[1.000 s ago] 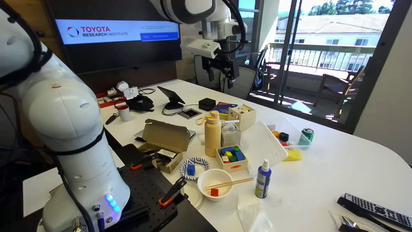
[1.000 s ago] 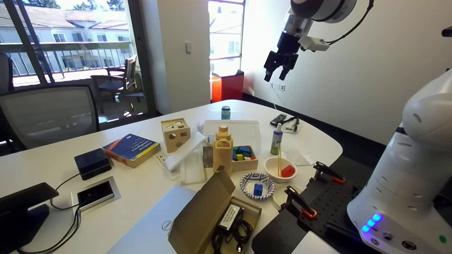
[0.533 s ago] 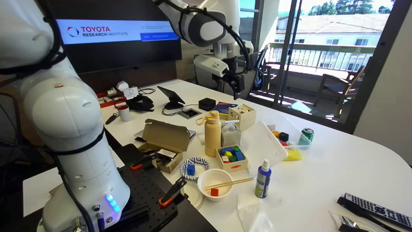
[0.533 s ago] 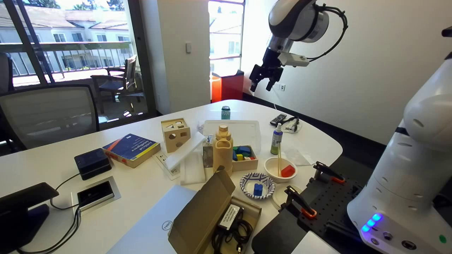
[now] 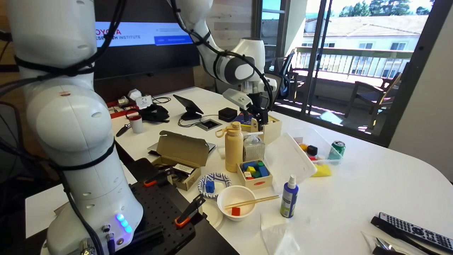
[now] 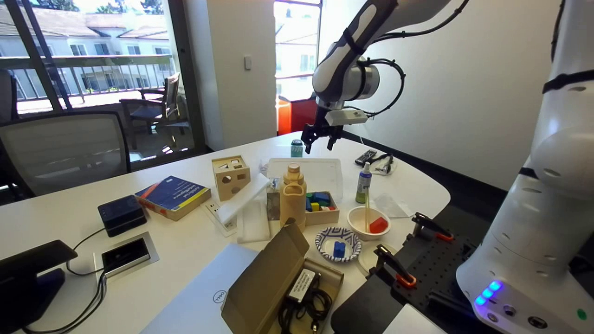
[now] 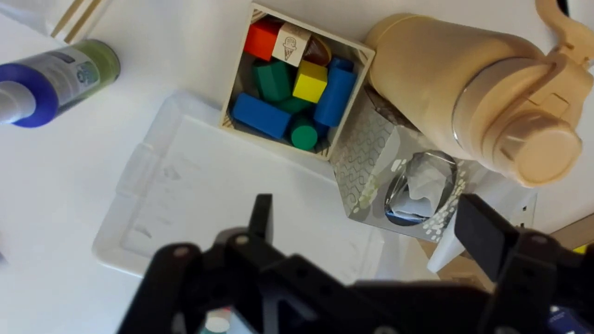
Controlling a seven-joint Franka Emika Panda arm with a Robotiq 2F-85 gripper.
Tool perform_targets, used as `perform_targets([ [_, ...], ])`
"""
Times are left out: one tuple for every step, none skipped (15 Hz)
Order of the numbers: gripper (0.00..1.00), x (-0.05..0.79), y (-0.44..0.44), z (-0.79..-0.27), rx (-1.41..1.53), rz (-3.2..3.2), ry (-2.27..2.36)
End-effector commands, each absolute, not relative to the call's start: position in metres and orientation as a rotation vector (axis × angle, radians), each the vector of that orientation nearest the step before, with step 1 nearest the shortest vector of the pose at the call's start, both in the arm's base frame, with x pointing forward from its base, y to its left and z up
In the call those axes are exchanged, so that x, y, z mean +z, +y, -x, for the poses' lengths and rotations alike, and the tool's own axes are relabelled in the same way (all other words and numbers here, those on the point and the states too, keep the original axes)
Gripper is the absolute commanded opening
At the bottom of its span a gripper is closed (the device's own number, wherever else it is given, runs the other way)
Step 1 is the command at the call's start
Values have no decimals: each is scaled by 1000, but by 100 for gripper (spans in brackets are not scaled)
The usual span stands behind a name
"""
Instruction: Shift the green block to the white bowl
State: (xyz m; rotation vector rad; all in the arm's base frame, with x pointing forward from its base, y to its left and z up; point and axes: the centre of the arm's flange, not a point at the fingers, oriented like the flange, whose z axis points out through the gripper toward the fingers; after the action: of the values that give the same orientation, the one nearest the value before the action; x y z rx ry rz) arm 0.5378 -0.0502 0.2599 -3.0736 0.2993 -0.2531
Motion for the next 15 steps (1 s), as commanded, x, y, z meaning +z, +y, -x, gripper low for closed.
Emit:
perform_targets([
  [100,222,-56,-565,-221,3095,417],
  [100,211,-59,-567,-203,3093,449],
  [100,201,-62,-568,-182,3093,477],
  [100,192,-64,-569,-168,3086,499],
  [100,183,-66,-571,-150,3083,508],
  [100,175,-67,-572,-135,3082,524],
  [100,169,-68,-573,-122,3084,531],
  [100,162,-69,-575,-111,3085,537],
  [100,156,-70,-577,-100,3085,542],
  [100,149,-72,-579,-95,3081,555],
  [100,143,-71,-582,-86,3076,562],
  [100,138,-71,-585,-80,3074,563],
  [100,133,-71,-588,-77,3070,566],
  [100,129,-71,-590,-73,3070,569],
  [100,125,-71,-593,-66,3071,570],
])
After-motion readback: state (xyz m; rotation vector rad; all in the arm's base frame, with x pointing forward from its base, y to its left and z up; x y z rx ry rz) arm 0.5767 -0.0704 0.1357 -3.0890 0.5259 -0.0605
